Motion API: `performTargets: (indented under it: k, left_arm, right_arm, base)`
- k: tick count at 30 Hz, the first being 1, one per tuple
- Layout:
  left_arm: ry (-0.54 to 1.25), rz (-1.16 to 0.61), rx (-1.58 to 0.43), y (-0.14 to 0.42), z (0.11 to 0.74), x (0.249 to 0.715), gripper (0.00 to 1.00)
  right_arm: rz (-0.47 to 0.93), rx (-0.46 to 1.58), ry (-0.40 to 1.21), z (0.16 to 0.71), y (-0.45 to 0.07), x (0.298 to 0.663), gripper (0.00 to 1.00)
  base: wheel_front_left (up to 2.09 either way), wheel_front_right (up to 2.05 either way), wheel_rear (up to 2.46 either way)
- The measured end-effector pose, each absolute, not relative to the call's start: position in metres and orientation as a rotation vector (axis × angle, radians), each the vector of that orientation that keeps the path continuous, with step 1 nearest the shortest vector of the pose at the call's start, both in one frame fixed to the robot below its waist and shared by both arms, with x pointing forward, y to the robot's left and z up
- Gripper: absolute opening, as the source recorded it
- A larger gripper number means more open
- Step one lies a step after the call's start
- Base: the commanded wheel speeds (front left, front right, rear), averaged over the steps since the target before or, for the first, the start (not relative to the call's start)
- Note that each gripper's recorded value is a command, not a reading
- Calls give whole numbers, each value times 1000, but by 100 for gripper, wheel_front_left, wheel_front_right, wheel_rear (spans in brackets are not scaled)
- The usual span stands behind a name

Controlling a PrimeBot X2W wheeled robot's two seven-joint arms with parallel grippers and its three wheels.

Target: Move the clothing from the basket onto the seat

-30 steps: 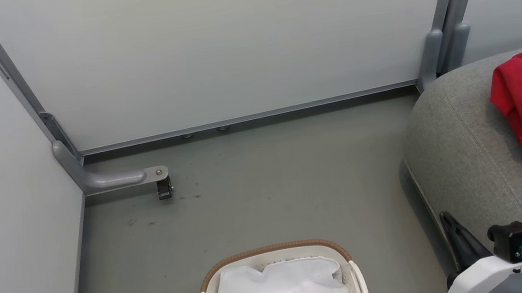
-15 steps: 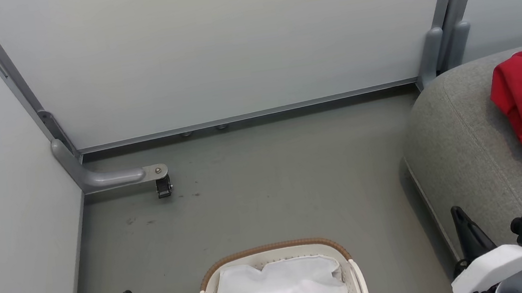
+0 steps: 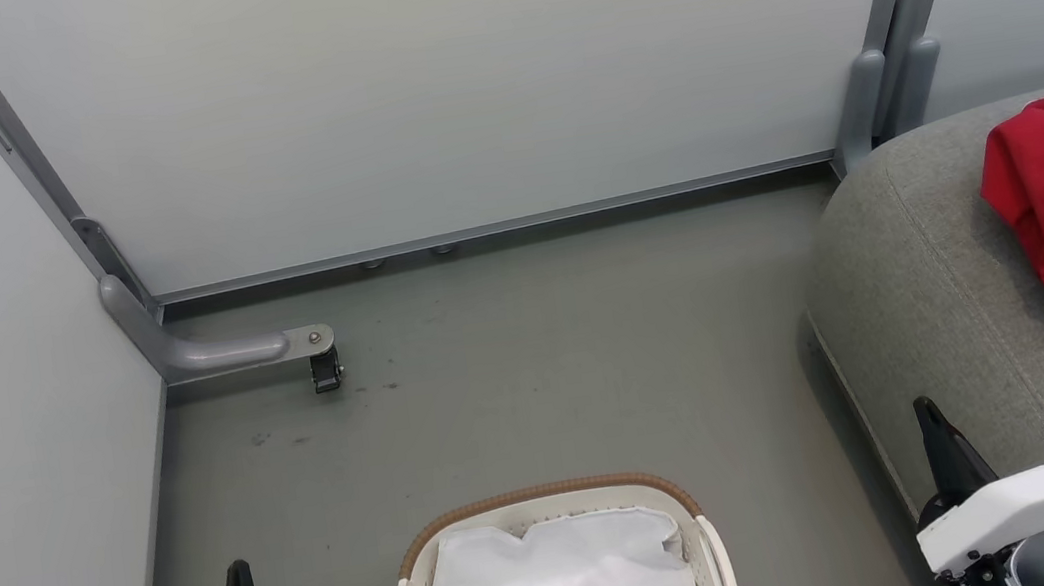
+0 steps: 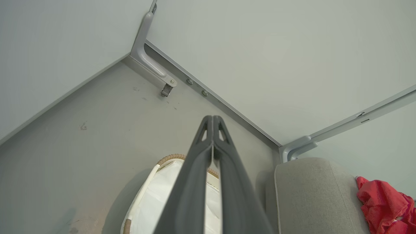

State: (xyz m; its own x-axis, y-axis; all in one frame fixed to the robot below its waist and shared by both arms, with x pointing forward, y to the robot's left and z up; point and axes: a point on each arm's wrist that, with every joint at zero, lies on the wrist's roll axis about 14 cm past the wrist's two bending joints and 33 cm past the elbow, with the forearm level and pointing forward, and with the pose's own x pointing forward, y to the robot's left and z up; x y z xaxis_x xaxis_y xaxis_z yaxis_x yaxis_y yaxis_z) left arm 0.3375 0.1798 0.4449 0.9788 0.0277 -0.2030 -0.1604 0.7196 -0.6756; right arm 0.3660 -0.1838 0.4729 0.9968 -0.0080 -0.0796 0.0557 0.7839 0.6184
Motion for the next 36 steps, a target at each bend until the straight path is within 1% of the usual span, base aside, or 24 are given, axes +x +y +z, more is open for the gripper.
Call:
performTargets:
  k: [36]
  left_arm:
    - [131, 100, -1161, 190, 467, 362, 0]
  right_arm:
    - [-62, 1113, 56, 484, -194, 376, 0]
  base:
    - [0, 0, 0]
